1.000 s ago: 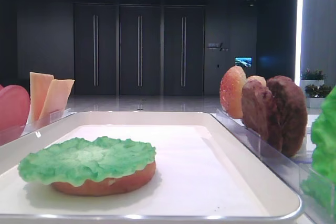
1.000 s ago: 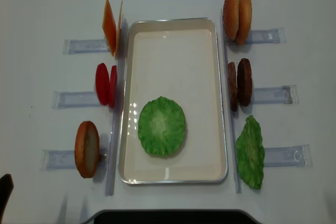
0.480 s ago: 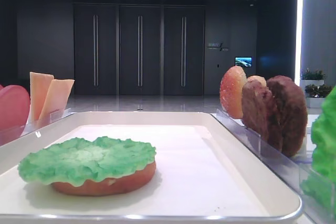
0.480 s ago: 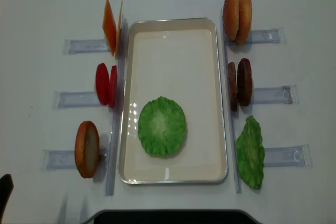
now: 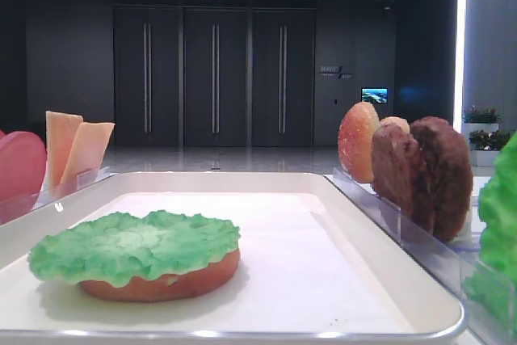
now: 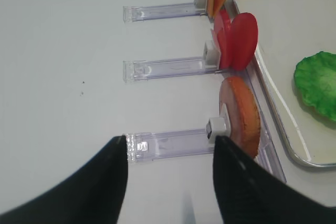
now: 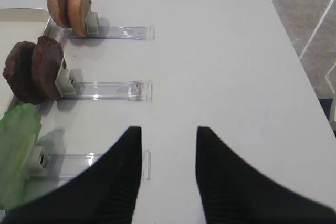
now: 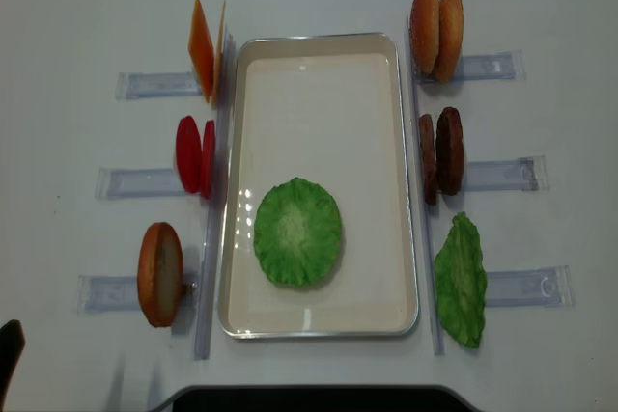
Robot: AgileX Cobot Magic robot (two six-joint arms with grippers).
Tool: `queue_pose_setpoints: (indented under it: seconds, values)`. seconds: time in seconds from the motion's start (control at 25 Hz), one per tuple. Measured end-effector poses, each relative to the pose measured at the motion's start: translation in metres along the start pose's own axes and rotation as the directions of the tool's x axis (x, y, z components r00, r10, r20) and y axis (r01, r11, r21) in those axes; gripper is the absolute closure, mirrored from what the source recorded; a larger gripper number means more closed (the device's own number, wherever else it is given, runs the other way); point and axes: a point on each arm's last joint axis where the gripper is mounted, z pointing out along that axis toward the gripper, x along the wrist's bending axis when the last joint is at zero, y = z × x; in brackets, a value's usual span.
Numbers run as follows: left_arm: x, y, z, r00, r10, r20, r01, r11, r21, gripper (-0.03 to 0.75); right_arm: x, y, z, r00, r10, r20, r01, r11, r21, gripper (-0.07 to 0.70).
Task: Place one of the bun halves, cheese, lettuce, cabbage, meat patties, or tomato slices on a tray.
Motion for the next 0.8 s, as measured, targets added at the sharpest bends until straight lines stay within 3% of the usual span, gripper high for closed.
queue_pose_setpoints:
  seconds: [0.16,0.8]
  values:
    - [0.0,0.0,0.0,1.0,0.0,0.0,0.0,1.0,0.0,0.323,0.0002,-0.0052,0.0042,1.0,0.0,-0.002,0.0,0.999,0.038,0.387]
    - [0.0,0.0,0.0,1.0,0.0,0.0,0.0,1.0,0.0,0.325,0.0002,-0.0055,0.0042,1.0,0.002,-0.002,-0.002,0.999,0.042,0.387]
